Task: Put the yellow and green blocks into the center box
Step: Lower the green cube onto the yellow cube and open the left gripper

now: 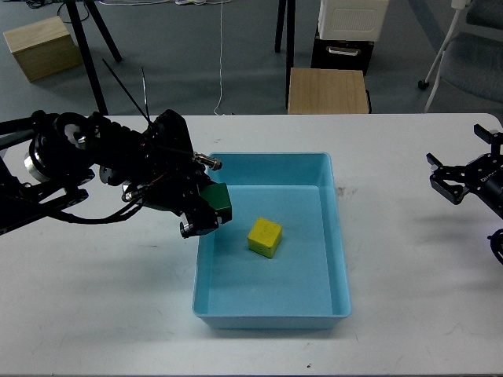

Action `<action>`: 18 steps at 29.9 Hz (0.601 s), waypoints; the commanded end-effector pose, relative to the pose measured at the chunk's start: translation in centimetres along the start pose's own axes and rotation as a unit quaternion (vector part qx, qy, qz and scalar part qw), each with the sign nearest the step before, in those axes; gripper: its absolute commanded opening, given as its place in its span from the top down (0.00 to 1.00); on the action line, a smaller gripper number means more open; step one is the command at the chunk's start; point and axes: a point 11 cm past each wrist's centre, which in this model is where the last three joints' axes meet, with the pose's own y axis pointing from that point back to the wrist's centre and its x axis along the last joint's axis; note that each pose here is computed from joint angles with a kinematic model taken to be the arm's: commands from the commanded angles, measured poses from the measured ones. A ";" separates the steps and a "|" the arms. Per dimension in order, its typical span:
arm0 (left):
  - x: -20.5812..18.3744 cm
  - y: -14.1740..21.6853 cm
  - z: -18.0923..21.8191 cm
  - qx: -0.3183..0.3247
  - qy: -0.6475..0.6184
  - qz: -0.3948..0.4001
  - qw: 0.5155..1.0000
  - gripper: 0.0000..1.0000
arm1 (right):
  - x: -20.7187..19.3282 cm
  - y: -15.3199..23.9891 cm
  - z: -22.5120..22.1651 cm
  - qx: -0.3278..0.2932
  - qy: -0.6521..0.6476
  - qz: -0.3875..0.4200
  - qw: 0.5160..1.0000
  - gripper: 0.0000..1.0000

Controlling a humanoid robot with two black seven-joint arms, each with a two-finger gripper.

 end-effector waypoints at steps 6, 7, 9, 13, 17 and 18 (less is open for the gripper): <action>1.3 -2.5 1.0 -0.020 -0.004 0.003 1.000 0.46 | 0.0 0.0 0.0 0.000 0.000 0.000 1.000 0.01; 1.8 -3.0 1.3 -0.024 -0.006 0.006 1.000 0.46 | 0.1 0.0 0.0 -0.001 0.000 0.001 1.000 0.01; 2.7 -3.8 1.2 -0.025 -0.008 0.008 1.000 0.46 | 0.1 0.0 0.0 0.000 0.000 0.002 1.000 0.01; 4.0 -5.6 1.9 -0.034 -0.011 0.010 0.999 0.46 | 0.0 0.0 0.0 0.000 0.000 0.001 1.000 0.01; 4.4 -6.1 1.7 -0.032 -0.008 0.009 0.999 0.46 | 0.0 0.0 -0.1 0.001 0.001 0.000 1.000 0.01; 4.3 -6.1 1.4 -0.028 -0.005 0.008 1.000 0.46 | 0.0 0.0 -0.1 0.002 0.001 0.000 1.000 0.01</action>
